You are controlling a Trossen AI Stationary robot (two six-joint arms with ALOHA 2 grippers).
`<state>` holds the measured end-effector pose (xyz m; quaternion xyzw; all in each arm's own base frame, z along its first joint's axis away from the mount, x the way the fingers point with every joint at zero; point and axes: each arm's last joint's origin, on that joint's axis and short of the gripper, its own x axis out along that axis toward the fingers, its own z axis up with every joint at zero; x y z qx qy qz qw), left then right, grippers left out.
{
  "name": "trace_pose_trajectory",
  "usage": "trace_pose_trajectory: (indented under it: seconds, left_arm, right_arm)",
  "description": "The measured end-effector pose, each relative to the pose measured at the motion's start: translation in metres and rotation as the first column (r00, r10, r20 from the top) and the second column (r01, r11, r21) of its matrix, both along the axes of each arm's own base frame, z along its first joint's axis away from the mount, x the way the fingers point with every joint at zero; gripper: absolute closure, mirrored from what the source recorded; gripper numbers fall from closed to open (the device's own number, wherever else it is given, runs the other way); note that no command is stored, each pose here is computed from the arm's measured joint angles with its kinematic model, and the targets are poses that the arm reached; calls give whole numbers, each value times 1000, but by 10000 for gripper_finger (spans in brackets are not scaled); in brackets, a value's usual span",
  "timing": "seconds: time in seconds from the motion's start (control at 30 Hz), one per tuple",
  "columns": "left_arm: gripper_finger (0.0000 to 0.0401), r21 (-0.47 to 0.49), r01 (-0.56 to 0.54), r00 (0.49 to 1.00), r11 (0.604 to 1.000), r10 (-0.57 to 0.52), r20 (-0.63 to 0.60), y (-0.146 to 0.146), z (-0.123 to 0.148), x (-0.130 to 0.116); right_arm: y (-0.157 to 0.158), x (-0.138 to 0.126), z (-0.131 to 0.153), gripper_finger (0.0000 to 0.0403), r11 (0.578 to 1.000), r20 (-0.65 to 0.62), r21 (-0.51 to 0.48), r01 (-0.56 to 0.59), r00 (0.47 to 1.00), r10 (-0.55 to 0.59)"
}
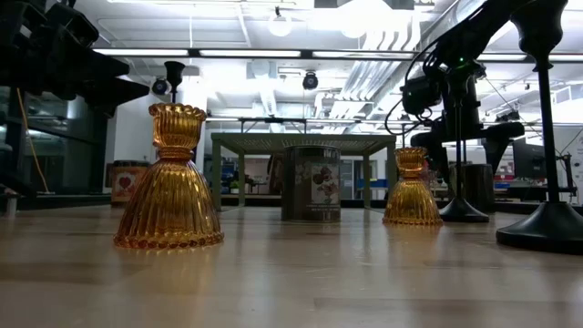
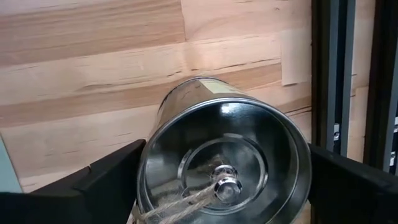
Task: Pick & Place candle stick holders
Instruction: Put the top right scented candle on the shelf
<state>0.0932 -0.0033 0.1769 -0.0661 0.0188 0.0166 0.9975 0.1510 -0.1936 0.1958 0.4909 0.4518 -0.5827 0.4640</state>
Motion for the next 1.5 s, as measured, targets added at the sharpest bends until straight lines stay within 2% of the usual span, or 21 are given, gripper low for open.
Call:
trace_pose_trajectory:
  seconds: [0.63,1.5]
  left_arm:
    - [146,0,-3,1000,1000,3,1,0,0,0]
    - [146,0,-2,1000,1000,2,0,0,0,0]
  right_arm:
    - [1,0,0,52,1000,17,21,-1,1000,1]
    - [5,-2,6,54,1000,35,15,1,999,-1]
